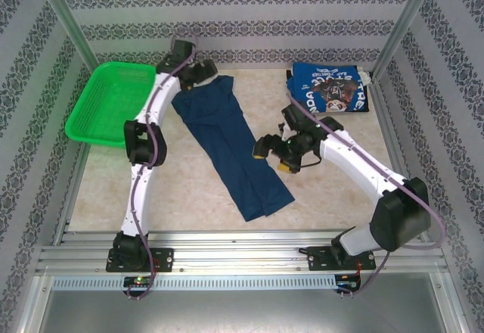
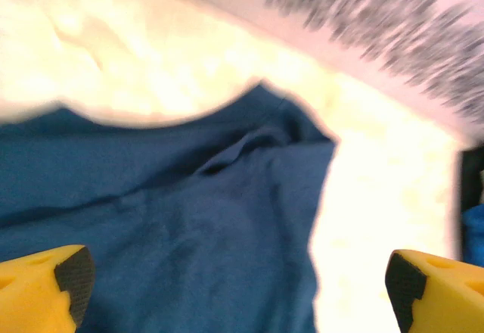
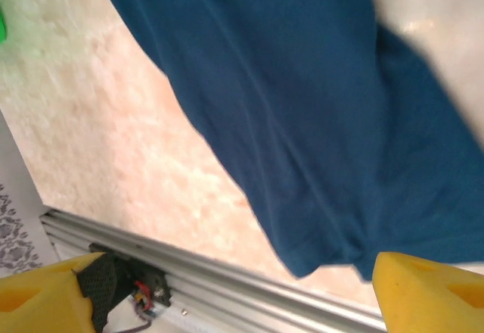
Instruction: Fold and stack the t-shirts
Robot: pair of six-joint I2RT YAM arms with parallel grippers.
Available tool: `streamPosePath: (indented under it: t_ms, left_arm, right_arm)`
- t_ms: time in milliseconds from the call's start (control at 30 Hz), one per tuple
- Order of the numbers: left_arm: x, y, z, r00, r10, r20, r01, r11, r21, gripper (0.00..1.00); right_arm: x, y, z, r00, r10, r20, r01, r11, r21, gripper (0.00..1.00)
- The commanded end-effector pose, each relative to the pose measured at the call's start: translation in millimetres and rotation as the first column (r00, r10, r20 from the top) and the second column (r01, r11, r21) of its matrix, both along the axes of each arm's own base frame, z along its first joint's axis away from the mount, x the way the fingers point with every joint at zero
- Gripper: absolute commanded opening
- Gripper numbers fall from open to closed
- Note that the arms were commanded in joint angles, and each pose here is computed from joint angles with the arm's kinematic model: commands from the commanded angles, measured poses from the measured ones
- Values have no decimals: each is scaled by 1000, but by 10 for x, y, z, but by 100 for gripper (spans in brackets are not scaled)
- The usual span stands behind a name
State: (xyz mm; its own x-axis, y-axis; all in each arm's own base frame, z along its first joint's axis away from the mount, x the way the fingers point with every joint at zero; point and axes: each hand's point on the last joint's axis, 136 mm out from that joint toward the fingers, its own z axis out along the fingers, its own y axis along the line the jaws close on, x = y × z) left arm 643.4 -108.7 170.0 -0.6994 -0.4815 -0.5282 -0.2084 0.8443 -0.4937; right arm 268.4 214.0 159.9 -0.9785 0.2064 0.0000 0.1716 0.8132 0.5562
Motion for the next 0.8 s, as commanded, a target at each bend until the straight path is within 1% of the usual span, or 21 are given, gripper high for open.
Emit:
streamPosePath:
  t_ms: [0, 33, 133, 167, 233, 300, 333, 467, 567, 700, 767]
  left_arm:
    - [-335, 405, 955, 994, 60, 90, -67, 994, 85, 99]
    - [-462, 430, 906, 997, 63, 40, -67, 992, 105, 98]
    - [-828, 435, 567, 989, 76, -123, -50, 978, 203, 87]
    - [-894, 367, 471, 988, 68, -139, -36, 975, 217, 82]
    - [-993, 211, 304, 991, 62, -118, -36, 977, 211, 70]
    - [-1100, 157, 30, 984, 88, -155, -59, 982, 181, 58]
    - [-1139, 126, -88, 979, 95, -178, -65, 984, 166, 55]
    - [-1233, -121, -468, 973, 68, -222, -36, 989, 142, 53]
    - [-1274, -243, -767, 960, 58, -275, -24, 992, 125, 52]
    - [-1300, -424, -1095, 943, 25, -331, 13, 994, 113, 53]
    - [-1282, -516, -1262, 933, 5, -361, 37, 994, 108, 53]
  right_arm:
    - [111, -161, -289, 991, 136, 5, -134, 983, -125, 87]
    - [180, -219, -354, 988, 151, 17, -146, 974, -172, 87]
    - [318, -253, -544, 981, 189, 40, -179, 966, -186, 85]
    - [355, -262, -590, 978, 203, 50, -190, 962, -198, 84]
    - [410, -252, -684, 970, 237, 59, -220, 952, -211, 81]
    - [435, -282, -779, 967, 251, 52, -232, 943, -238, 75]
    - [433, -322, -825, 969, 244, 41, -226, 940, -253, 72]
    - [297, -426, -987, 975, 222, -2, -215, 940, -264, 64]
    - [78, -391, -1131, 978, 202, -56, -209, 954, -216, 57]
    - [-193, -307, -1255, 978, 174, -114, -191, 968, -160, 52]
    - [-329, -265, -1291, 976, 168, -142, -188, 972, -144, 52]
